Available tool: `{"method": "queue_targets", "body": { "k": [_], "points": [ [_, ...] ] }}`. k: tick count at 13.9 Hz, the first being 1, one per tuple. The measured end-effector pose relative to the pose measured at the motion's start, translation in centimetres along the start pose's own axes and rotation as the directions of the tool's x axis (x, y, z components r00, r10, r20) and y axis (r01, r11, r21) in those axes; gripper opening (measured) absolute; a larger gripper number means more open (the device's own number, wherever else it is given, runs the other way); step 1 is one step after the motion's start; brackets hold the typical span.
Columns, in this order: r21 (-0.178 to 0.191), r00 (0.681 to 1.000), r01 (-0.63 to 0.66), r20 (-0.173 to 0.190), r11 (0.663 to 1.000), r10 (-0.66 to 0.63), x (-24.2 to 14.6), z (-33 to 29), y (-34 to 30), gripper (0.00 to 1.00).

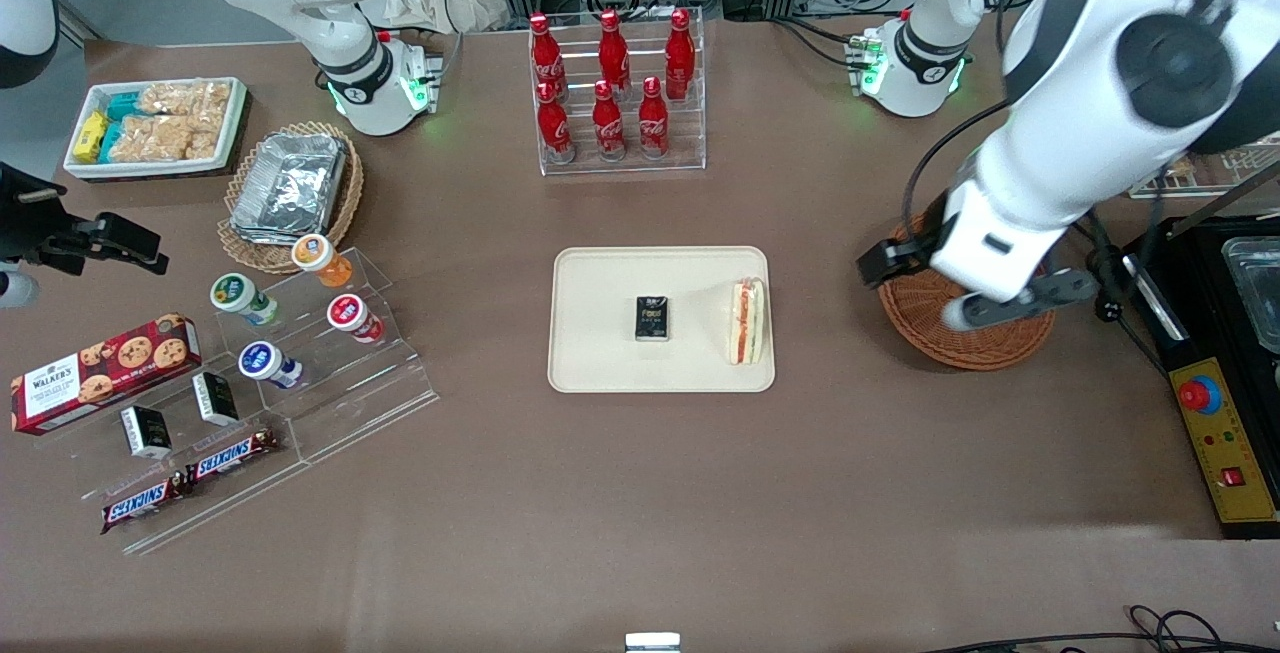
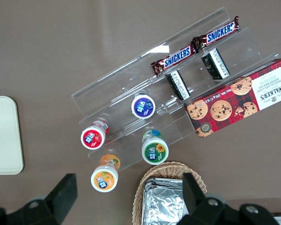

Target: Place sandwich from basket to tray

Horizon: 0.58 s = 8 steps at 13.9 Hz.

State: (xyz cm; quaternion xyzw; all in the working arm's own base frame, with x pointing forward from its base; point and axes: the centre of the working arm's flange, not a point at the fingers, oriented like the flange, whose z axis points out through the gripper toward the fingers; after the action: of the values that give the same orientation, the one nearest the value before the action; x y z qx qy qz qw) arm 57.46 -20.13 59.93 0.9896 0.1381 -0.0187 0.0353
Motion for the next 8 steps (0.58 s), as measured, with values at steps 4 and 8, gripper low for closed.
{"method": "queue_targets", "body": {
  "k": [4, 8],
  "points": [
    [0.030, 0.998, -0.044, -0.049, 0.999, 0.046, -1.2, -4.8, -5.5, 1.00],
    [0.051, 0.985, -0.167, -0.041, 0.985, 0.169, -0.6, -5.5, -13.2, 1.00]
  ]
}}
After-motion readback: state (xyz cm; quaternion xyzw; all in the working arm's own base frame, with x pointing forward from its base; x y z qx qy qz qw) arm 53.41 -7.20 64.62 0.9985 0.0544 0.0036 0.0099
